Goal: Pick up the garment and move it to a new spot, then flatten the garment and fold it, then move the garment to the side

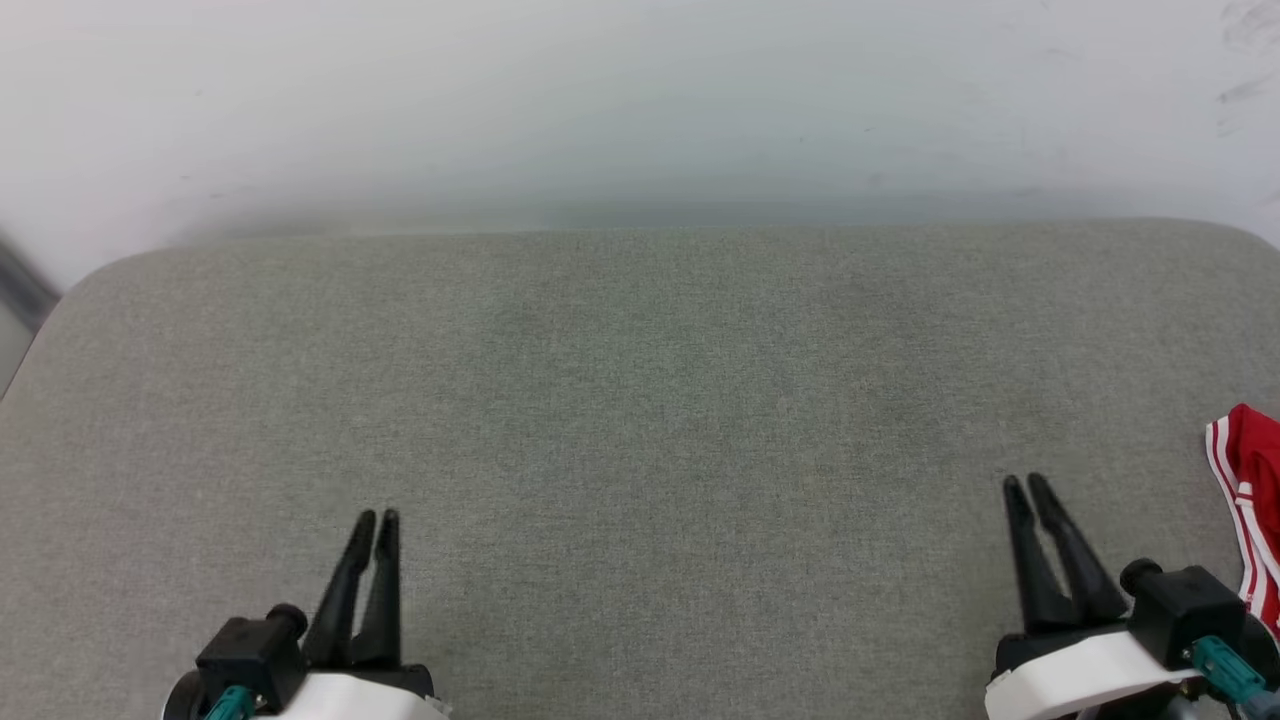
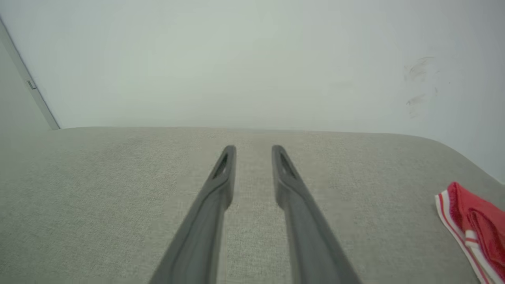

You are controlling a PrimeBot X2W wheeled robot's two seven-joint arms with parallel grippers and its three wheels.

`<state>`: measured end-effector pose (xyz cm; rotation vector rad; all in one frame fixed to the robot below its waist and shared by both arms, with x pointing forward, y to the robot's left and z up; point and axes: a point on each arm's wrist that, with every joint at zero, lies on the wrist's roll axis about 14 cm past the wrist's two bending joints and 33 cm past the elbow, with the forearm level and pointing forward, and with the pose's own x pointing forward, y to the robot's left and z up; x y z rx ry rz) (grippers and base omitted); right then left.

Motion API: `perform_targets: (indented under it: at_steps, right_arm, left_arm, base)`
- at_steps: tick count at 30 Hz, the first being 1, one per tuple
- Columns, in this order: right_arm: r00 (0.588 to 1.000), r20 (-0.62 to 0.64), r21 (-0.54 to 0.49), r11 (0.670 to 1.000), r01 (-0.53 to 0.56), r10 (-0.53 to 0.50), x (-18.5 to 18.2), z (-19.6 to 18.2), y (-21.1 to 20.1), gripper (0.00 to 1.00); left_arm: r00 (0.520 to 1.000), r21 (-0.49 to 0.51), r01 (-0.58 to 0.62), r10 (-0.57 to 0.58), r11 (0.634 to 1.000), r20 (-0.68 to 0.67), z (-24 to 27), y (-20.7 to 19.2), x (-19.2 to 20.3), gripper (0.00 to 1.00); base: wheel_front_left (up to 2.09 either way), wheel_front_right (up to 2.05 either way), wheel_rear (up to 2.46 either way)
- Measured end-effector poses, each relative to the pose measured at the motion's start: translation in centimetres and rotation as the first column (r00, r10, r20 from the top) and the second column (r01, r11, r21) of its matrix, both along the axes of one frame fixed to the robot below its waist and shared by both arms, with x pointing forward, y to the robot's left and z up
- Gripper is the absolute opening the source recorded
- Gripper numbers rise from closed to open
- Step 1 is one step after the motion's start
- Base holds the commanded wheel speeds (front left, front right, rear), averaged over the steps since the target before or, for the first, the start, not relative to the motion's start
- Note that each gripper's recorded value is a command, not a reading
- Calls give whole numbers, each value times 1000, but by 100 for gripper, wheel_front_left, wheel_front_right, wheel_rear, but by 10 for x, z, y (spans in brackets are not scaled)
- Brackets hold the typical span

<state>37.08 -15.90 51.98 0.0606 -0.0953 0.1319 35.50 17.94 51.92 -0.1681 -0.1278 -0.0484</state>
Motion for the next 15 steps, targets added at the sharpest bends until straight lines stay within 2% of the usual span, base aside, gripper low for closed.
perform_targets:
  at_steps: [2, 7, 15]
  right_arm:
    - [1000, -18, 14, 1000, 2, -2, -2, -6, -1, 0]
    - [998, -55, 138, 990, 23, -15, -3, -11, -5, 0]
    - [996, -90, 287, 957, 49, -24, -1, -14, -11, 0]
  left_arm:
    - [1000, -18, -2, 2, 1000, -25, -7, 0, -2, 0]
    - [998, -131, -20, 13, 991, -59, -13, 5, -2, 0]
    - [996, -269, -40, 17, 962, -87, -17, 9, 2, 0]
  base:
    - [0, 0, 0]
    - [0, 0, 0]
    - [0, 0, 0]
